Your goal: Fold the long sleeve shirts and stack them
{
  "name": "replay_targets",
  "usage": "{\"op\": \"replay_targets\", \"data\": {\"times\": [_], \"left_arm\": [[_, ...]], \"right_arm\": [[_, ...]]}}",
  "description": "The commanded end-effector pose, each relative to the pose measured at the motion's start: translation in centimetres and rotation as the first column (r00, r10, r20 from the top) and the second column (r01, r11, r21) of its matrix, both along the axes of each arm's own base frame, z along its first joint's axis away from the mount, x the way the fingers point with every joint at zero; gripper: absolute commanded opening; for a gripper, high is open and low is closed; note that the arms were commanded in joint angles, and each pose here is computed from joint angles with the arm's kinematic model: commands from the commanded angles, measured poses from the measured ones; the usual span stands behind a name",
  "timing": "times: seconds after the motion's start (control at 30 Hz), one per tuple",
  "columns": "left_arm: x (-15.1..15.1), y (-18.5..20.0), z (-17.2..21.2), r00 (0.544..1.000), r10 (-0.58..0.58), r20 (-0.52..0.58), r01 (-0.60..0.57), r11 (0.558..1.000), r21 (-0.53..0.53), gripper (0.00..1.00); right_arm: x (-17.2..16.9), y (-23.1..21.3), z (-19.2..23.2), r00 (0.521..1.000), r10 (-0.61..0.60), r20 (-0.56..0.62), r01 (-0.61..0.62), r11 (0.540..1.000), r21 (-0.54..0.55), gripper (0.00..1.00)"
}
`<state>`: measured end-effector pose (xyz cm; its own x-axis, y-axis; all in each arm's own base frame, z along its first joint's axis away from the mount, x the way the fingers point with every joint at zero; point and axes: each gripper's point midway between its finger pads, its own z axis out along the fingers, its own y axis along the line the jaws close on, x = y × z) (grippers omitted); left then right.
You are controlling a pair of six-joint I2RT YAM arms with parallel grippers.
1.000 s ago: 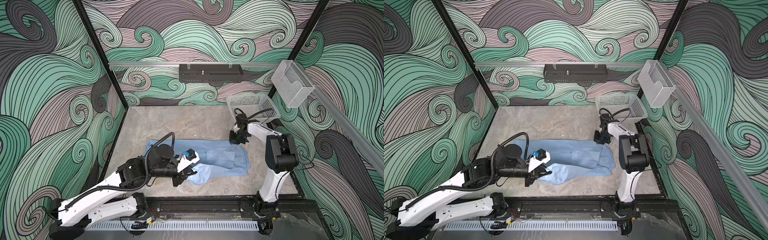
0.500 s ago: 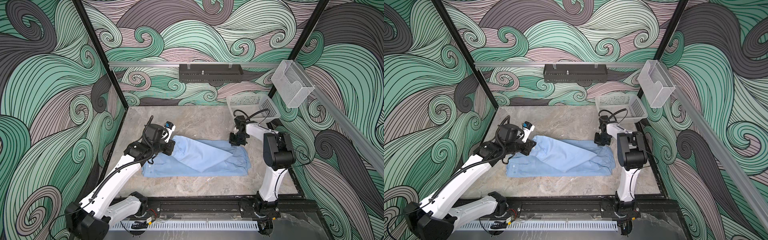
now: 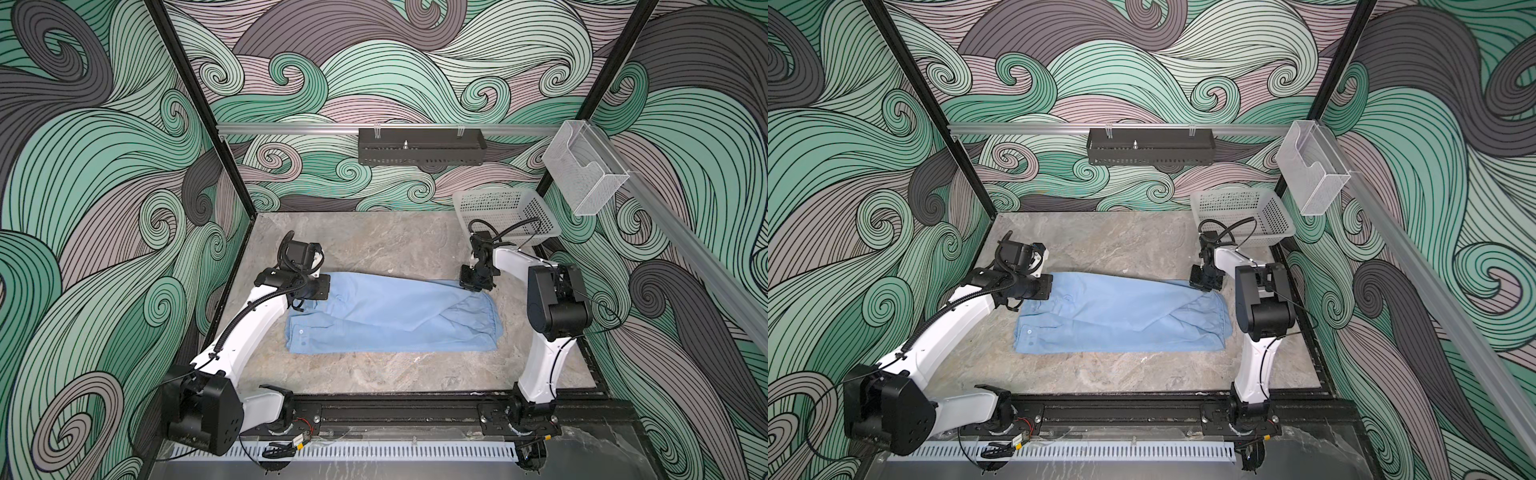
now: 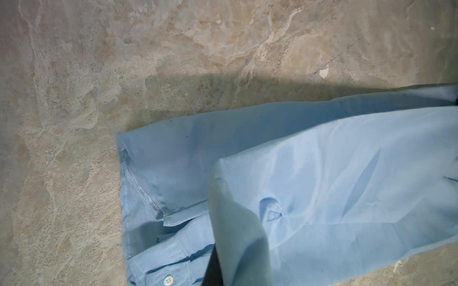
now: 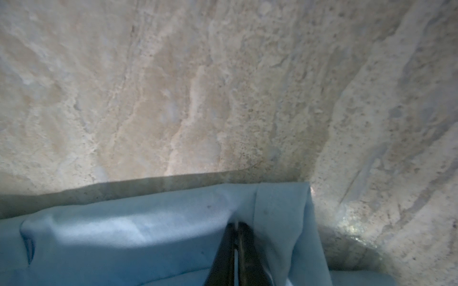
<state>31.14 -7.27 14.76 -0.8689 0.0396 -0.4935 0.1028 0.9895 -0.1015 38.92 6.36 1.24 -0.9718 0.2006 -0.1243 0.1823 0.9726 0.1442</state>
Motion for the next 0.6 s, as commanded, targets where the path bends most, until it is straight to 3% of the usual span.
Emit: {"op": "replay_targets", "data": {"times": [0.0, 0.2, 0.57], "left_arm": [[0.5, 1.3, 0.0, 0.997, 0.059, -0.044, -0.058, 0.998, 0.012, 0.0], [1.1, 2.4, -2.1, 0.973, 0.118, -0.2, -0.113, 0.993, 0.033, 0.0], [2.8, 3.5, -4.5, 0.94, 0.174, -0.292, -0.159, 0.984, 0.075, 0.0]], "right_arm": [[-1.1, -1.5, -0.6, 0.999, -0.017, -0.042, 0.015, 0.998, -0.058, 0.1], [-1.2, -1.5, -0.6, 0.999, -0.011, -0.047, 0.008, 0.998, -0.06, 0.1], [-0.8, -1.3, -0.4, 0.999, -0.004, -0.04, 0.002, 0.998, -0.059, 0.1]]}}
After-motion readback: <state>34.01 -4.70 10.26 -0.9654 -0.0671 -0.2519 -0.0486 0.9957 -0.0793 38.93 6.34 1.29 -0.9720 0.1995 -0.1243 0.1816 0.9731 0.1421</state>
